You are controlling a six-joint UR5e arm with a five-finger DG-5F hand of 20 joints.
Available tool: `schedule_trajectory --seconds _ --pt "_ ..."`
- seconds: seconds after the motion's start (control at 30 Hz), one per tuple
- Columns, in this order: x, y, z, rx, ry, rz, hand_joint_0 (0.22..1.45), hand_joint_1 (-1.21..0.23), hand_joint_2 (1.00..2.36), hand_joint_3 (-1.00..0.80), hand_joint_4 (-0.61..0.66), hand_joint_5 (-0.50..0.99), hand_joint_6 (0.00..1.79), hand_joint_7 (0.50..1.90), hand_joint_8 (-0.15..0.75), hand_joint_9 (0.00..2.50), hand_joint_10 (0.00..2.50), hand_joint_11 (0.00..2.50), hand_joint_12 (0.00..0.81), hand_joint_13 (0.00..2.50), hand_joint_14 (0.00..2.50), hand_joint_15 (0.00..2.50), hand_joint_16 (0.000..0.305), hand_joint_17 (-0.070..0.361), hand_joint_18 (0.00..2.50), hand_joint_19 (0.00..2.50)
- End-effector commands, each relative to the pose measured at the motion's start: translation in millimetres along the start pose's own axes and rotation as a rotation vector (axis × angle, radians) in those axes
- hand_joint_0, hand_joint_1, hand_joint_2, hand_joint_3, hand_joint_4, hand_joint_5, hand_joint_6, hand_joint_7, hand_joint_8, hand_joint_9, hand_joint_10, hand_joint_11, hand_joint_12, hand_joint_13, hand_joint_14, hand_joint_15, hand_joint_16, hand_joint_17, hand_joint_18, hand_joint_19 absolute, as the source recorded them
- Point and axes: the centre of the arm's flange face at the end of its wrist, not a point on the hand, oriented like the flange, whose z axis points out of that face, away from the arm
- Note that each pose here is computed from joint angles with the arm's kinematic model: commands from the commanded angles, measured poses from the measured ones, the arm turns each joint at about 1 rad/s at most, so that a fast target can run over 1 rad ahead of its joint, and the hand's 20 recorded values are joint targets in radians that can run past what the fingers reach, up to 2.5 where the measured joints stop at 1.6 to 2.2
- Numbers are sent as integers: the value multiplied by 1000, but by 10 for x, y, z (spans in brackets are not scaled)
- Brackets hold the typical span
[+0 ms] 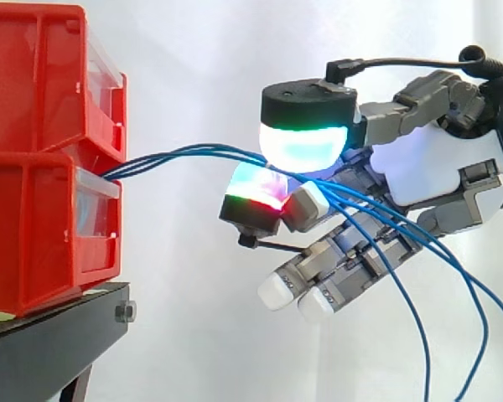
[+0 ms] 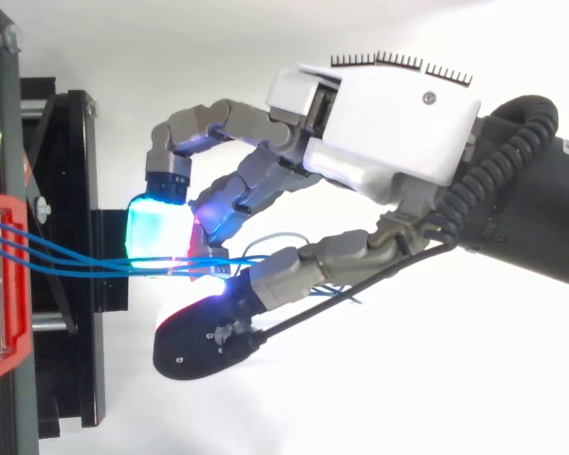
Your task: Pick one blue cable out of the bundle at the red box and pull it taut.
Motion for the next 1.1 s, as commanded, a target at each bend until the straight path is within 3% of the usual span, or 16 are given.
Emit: schedule_trajectory --seconds 0.0,0.17,0.37,0.9,1.07 --pt "-2 -4 3 1 0 0 617 -961 1000 -500 168 -241 901 1287 286 788 18 1073 420 604 10 306 58 130 604 257" --pt "-2 -9 4 1 0 0 533 -846 1000 -500 222 -215 891 1316 313 849 19 1068 439 631 9 317 61 137 610 305" --pt "-1 -2 4 -1 0 1 592 -725 1006 -425 227 -192 881 1361 309 920 20 1097 429 641 10 319 58 131 597 341" --pt "9 -11 0 2 1 -1 595 -751 1019 -174 197 -187 897 1405 311 932 20 1103 431 645 10 331 58 131 592 347" --pt "-2 -4 3 1 0 0 621 -859 1019 -197 171 -191 897 1386 304 894 20 1090 429 634 10 332 58 131 589 331"
